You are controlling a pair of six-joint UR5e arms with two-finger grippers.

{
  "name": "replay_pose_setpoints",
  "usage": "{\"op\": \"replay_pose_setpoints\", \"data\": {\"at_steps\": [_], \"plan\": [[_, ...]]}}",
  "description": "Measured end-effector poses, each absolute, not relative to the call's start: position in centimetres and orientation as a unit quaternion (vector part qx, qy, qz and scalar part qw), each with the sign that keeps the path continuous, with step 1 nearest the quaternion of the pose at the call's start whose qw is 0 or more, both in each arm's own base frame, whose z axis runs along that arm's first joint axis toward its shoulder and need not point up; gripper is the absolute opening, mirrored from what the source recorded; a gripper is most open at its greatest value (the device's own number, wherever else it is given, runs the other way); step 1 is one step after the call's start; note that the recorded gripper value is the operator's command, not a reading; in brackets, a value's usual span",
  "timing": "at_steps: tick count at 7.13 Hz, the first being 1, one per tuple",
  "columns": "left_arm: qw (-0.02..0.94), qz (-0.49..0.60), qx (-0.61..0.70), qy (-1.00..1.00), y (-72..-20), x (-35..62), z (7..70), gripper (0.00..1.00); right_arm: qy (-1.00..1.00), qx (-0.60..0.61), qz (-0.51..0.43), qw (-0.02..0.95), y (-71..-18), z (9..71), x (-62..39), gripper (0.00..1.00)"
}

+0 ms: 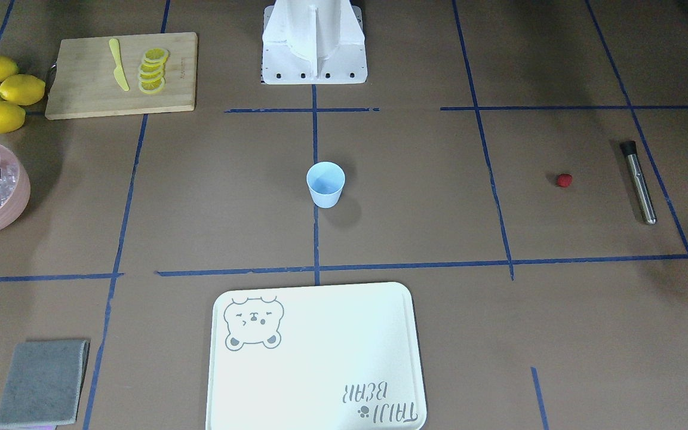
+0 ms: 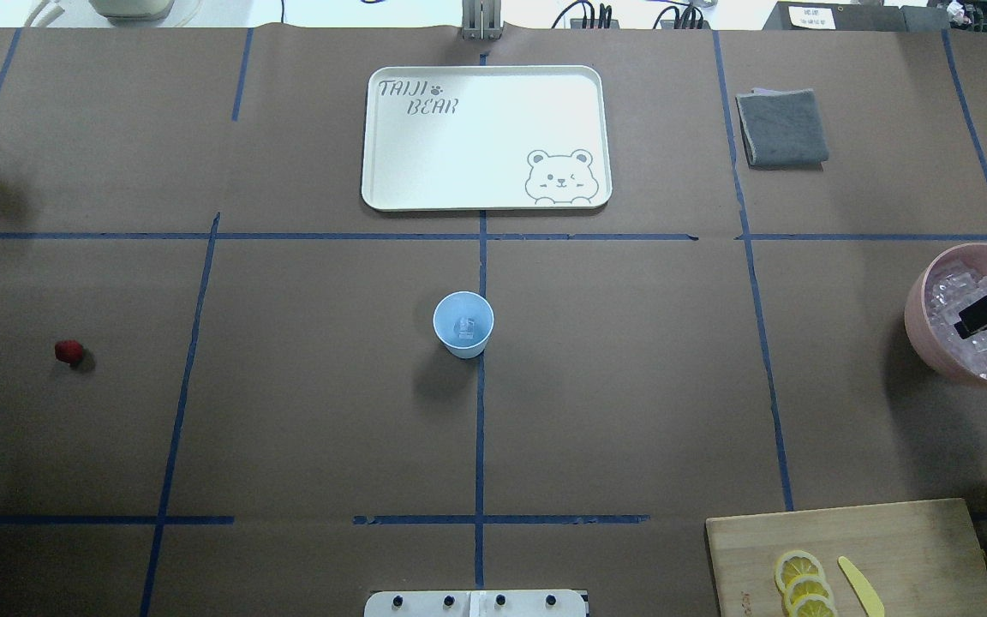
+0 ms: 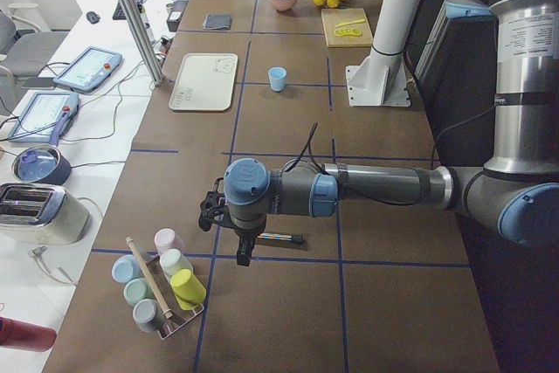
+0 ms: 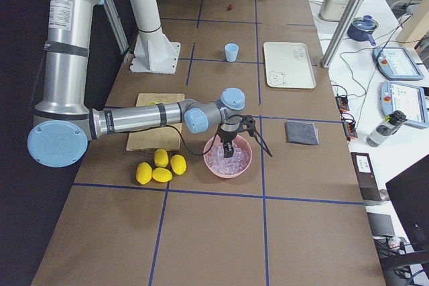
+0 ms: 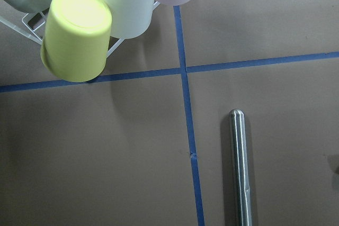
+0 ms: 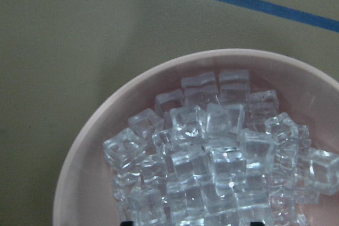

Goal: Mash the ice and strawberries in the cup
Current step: 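Grasp another ice cube from the bowl with the right gripper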

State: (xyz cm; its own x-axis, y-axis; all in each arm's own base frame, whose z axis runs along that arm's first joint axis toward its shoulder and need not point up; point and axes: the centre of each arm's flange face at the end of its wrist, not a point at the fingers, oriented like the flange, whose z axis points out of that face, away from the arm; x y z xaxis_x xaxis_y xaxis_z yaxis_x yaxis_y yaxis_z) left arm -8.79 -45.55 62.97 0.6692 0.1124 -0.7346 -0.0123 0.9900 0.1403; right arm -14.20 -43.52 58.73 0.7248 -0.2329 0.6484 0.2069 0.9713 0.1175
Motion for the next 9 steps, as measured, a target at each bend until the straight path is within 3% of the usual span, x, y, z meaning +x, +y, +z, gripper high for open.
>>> {"op": "replay_pose_setpoints", "data": {"at_steps": [9], "plan": [[0.911,0.036,0.065,0.405,-45.4,-8.7,62.5,1.0,-0.343,-0.002,-0.137,0.929,-41.9,60.1,-15.4,0.59]]}}
